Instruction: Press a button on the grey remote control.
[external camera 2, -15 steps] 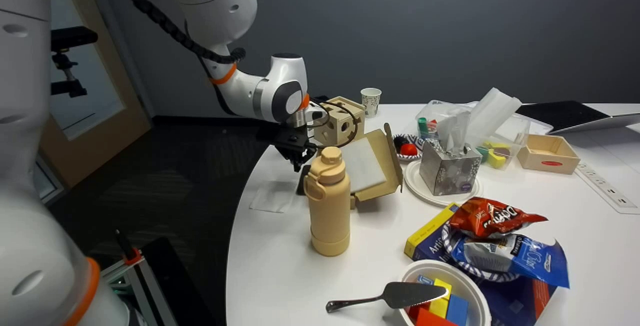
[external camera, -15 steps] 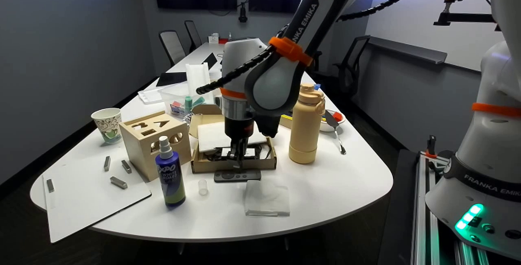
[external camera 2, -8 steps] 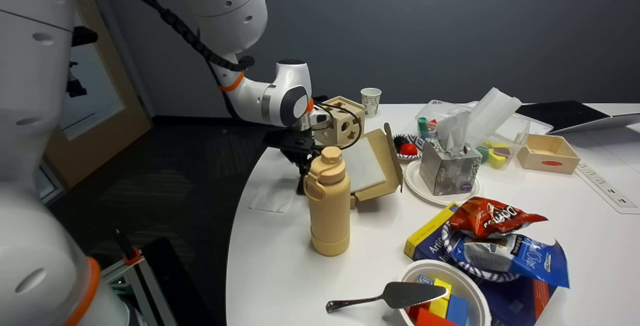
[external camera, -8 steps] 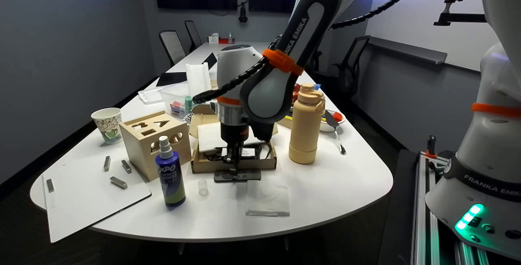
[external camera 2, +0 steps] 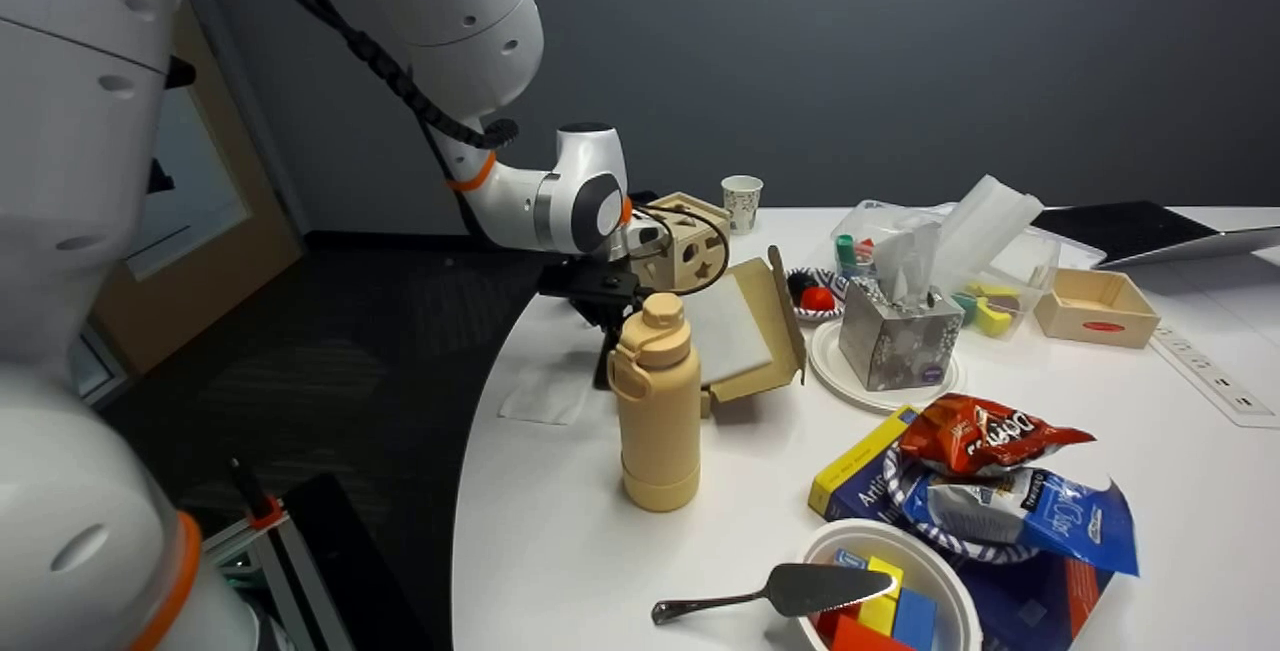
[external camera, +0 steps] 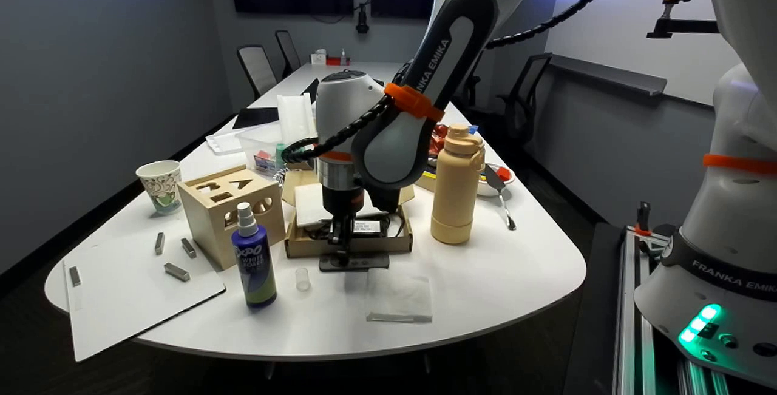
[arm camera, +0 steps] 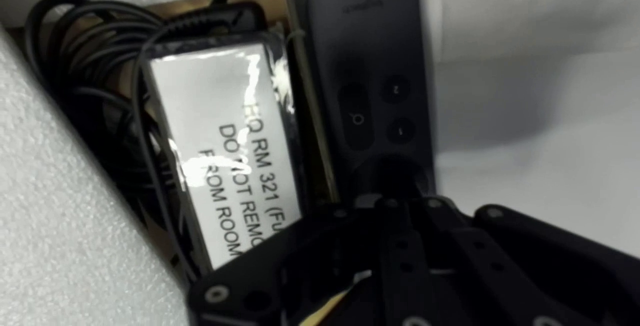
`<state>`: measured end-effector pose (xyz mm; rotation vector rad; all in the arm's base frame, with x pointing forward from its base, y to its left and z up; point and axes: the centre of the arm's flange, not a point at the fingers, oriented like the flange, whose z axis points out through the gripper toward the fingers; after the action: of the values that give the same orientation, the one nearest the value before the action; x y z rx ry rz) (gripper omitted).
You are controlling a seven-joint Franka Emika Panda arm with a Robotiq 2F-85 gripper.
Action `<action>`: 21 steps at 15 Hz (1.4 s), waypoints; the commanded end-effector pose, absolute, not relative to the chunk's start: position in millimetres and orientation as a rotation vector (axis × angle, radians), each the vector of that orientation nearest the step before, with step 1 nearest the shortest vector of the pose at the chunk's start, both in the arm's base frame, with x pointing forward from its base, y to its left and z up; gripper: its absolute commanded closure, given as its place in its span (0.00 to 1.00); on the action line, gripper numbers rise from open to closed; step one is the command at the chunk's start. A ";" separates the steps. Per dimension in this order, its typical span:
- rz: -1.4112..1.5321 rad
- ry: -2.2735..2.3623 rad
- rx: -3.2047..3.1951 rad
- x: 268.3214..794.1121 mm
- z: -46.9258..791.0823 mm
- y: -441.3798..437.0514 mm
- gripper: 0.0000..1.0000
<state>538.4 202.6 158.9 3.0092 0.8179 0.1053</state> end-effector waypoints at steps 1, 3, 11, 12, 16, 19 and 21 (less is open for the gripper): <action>0.128 0.838 2.985 547.4 153.0 206.4 1.00; 0.120 0.841 2.987 548.3 148.9 206.8 1.00; 0.070 0.845 2.993 543.6 130.8 207.1 1.00; 0.060 0.848 2.992 542.3 129.0 207.9 1.00; 0.023 0.857 2.985 538.2 123.3 209.0 1.00; -0.002 0.868 2.973 535.5 117.9 210.5 1.00; -0.009 0.870 2.974 535.6 117.7 211.4 1.00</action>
<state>541.6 207.7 153.9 2.9931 0.8411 0.0872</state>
